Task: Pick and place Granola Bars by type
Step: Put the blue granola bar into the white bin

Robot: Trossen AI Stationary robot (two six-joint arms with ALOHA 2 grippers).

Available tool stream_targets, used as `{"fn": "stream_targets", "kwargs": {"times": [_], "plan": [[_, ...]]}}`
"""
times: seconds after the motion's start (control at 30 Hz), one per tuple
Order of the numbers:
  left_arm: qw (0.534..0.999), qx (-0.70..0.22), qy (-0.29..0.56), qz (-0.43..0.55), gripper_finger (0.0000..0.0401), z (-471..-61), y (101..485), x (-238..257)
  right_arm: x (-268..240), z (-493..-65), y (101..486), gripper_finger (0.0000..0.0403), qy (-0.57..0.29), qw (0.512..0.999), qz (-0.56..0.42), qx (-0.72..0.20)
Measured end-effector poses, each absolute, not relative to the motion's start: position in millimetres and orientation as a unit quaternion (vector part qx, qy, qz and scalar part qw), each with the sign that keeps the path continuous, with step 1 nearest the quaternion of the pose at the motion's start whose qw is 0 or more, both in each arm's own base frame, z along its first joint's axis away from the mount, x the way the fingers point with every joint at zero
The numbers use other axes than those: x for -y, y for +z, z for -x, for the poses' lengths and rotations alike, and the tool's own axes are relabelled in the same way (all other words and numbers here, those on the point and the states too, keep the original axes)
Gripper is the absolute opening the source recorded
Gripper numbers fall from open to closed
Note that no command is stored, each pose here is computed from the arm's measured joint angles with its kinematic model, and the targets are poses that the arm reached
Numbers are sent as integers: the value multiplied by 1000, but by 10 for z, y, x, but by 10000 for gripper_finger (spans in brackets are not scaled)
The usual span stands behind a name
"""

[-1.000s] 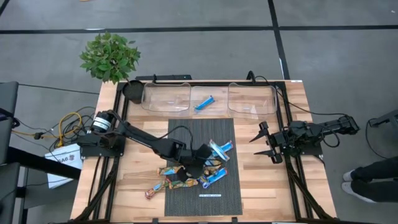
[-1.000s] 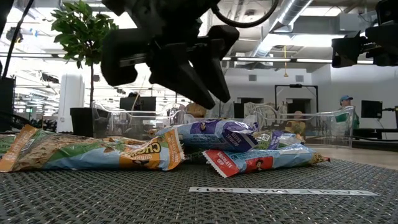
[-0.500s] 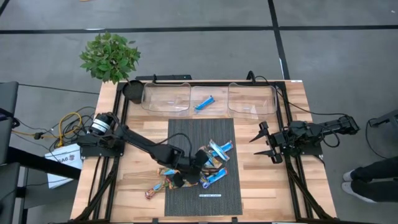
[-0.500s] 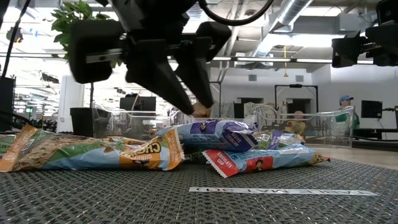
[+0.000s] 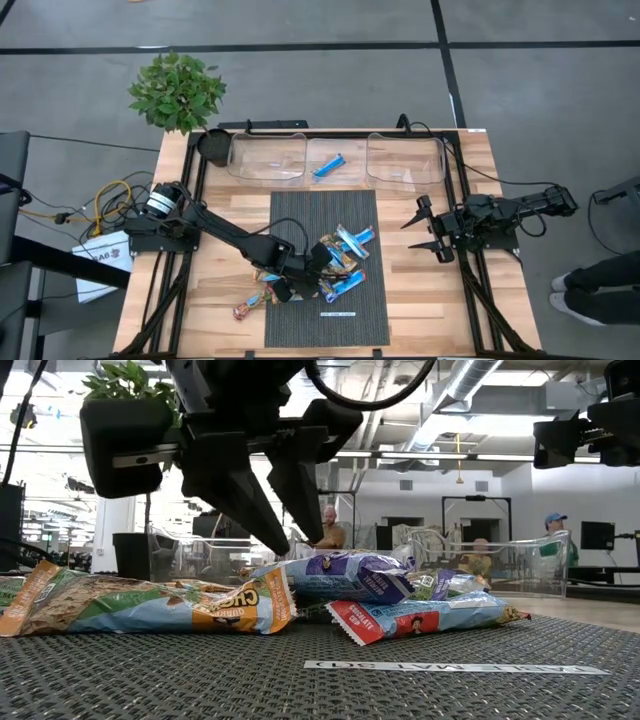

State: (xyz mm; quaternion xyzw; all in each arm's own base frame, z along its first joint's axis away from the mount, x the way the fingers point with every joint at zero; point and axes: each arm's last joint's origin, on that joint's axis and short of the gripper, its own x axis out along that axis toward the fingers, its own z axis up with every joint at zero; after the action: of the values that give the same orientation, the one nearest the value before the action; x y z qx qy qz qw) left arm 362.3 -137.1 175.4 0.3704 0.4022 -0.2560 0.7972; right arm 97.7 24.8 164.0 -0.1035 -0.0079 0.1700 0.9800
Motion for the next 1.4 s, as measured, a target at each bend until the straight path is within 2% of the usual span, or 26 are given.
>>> {"fn": "stream_targets", "kwargs": {"times": [0.37, 1.0, 1.1, 1.33, 1.4], "plan": [[783, -407, -236, -408, 123, -3690, 1607, 1374, -248, -977, 1648, 249, 170, 980, 103, 12], [796, -391, -224, -405, 122, -3818, 1439, 1379, -248, -976, 1639, 249, 170, 980, 104, 7], [796, -391, -222, -406, 105, -3819, 1441, 1379, -248, -977, 1637, 249, 170, 980, 104, 6], [798, -392, -211, -407, 17, -3825, 1447, 1375, -248, -977, 1638, 249, 170, 980, 104, 7], [798, -391, -210, -407, 8, -3826, 1448, 1376, -248, -977, 1638, 249, 170, 980, 104, 6]]}}
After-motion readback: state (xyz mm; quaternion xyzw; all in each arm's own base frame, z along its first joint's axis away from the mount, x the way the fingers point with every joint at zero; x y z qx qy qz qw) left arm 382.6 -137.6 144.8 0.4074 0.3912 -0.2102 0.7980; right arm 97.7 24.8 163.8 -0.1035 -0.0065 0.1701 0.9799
